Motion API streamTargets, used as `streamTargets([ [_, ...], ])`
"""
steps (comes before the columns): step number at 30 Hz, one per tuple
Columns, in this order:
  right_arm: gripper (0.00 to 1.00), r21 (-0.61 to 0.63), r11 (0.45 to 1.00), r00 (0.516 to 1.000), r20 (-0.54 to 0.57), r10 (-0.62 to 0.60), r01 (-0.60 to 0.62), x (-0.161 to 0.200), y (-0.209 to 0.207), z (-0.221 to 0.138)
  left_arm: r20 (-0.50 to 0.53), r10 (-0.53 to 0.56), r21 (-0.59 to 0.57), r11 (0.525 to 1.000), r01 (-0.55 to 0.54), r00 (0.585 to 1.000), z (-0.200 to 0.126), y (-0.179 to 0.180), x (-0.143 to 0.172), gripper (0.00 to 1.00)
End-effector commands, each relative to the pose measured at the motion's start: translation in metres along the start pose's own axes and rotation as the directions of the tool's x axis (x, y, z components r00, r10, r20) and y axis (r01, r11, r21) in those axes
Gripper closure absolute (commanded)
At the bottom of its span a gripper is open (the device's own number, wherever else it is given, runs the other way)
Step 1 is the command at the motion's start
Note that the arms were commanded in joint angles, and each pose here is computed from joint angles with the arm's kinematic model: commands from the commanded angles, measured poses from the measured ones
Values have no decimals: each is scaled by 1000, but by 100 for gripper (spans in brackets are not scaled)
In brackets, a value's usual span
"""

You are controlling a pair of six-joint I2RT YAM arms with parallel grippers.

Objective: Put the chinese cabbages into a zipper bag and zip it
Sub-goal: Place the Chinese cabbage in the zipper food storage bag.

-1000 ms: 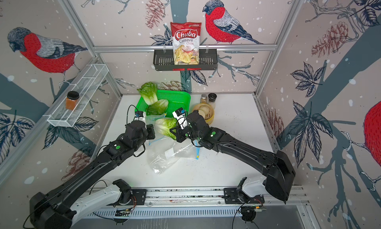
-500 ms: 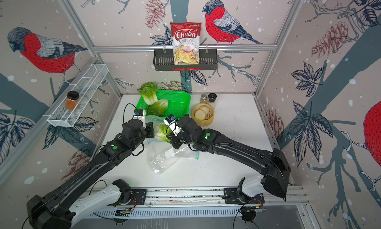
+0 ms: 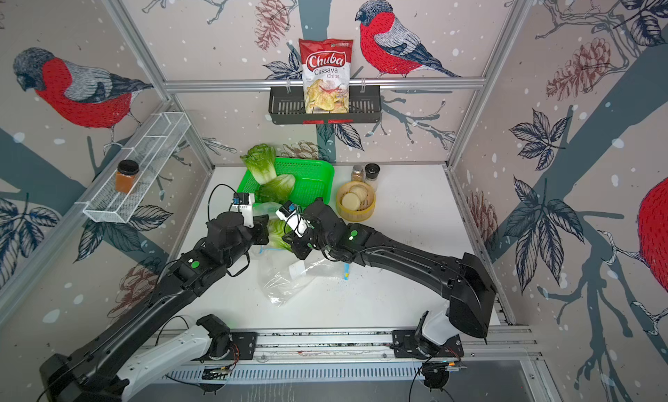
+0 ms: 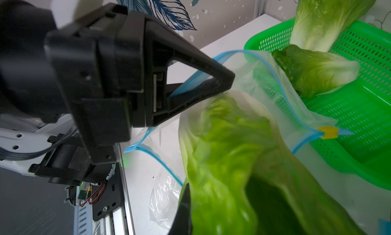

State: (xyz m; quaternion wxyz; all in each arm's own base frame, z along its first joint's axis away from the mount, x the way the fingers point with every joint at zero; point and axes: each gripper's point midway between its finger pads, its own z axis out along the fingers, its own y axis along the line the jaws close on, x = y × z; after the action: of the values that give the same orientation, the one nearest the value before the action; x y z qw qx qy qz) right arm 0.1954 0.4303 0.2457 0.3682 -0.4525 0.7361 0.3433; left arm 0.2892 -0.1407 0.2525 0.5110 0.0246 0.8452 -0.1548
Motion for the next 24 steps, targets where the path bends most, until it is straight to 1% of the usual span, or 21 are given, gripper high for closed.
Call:
streamTargets([
  [1, 97, -68, 997, 997, 75, -30, 36, -21, 11, 8, 25, -13, 58, 998, 12, 1000, -1, -10, -6, 98],
  [3, 97, -43, 999, 998, 57, -16, 18, -16, 5, 16, 24, -15, 66, 998, 13, 1000, -1, -11, -6, 98],
  [6, 97, -48, 999, 1000, 25, -12, 13, -18, 6, 20, 27, -17, 68, 998, 16, 999, -1, -12, -6, 98],
  [10, 92, -54, 999, 998, 63, -2, 6, -22, 6, 22, 31, -27, 77, 997, 25, 999, 0, -13, -6, 98],
  [14, 92, -60, 998, 999, 43, 15, -12, -15, 2, 33, 32, -29, 80, 996, 27, 999, 1, -14, -6, 98],
  [16, 90, -70, 997, 999, 41, 22, -19, -19, 2, 33, 37, -34, 70, 997, 31, 999, 0, -12, -7, 98],
  [17, 88, -77, 997, 999, 45, 25, -21, -21, 3, 31, 42, -39, 65, 997, 37, 998, -1, -10, -7, 98],
  [19, 81, -89, 996, 998, 56, 33, -28, -23, 3, 29, 49, -58, 66, 996, 55, 997, -1, -10, -9, 98],
  [22, 75, -95, 995, 996, 73, 49, -42, -24, 1, 25, 60, -75, 63, 995, 71, 995, -1, -10, -11, 98],
  [24, 67, -97, 994, 995, 81, 62, -54, -24, -2, 22, 70, -82, 48, 996, 79, 994, -1, -7, -14, 98],
])
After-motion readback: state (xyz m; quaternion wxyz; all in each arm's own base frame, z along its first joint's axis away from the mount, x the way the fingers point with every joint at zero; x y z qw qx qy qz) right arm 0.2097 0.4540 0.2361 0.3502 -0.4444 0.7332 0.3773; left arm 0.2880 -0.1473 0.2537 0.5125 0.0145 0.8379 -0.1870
